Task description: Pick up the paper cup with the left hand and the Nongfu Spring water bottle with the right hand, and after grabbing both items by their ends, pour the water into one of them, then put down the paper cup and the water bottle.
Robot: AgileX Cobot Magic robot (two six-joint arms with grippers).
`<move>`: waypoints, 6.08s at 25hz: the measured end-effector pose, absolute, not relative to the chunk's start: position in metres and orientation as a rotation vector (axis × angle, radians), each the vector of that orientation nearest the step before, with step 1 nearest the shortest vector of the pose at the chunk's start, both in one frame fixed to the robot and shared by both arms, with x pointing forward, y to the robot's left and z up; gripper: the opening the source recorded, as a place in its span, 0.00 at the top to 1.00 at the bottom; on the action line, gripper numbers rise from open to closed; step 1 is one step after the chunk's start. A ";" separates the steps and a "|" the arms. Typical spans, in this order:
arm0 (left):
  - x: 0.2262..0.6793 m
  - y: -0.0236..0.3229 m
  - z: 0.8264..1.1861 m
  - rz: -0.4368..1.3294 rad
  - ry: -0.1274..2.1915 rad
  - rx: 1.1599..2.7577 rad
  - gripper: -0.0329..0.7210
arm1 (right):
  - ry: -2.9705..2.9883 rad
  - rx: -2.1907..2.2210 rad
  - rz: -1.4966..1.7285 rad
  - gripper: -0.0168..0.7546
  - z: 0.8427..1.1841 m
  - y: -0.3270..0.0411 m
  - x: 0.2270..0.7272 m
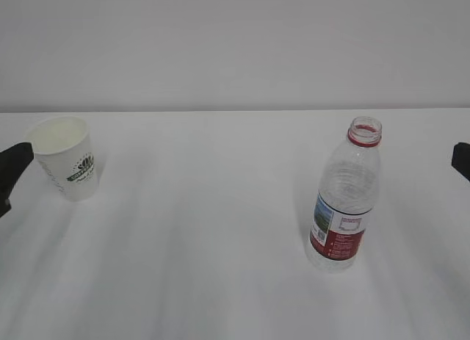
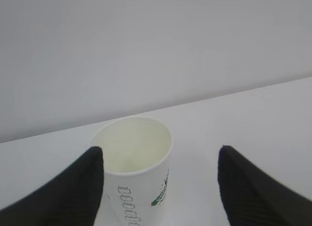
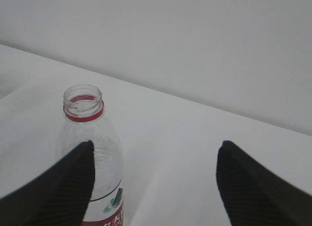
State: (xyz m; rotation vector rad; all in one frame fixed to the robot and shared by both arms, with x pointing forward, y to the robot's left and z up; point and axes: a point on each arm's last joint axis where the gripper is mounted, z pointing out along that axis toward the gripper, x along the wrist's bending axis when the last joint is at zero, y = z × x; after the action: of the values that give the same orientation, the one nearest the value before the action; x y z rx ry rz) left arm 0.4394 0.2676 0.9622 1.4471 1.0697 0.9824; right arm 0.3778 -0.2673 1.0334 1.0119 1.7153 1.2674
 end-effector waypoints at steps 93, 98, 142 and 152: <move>0.544 0.262 0.852 0.862 1.265 1.515 0.15 | 1.716 1.011 1.269 0.22 1.033 -0.267 0.378; 0.549 0.260 0.843 0.818 1.282 1.507 0.06 | 1.716 1.010 1.268 0.22 1.033 -0.267 0.378; 0.571 0.255 0.821 0.784 1.265 1.516 0.04 | 1.718 1.003 1.264 0.22 1.033 -0.267 0.378; 0.572 0.255 0.826 0.794 1.256 1.505 0.04 | 1.719 1.002 1.263 0.22 1.033 -0.267 0.378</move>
State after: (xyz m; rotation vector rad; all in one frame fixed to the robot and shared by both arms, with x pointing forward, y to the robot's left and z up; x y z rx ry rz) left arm 0.5722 0.2547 0.8259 1.5048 1.2563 0.7943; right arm 0.3777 -0.2672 1.0334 1.0017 1.7187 1.2630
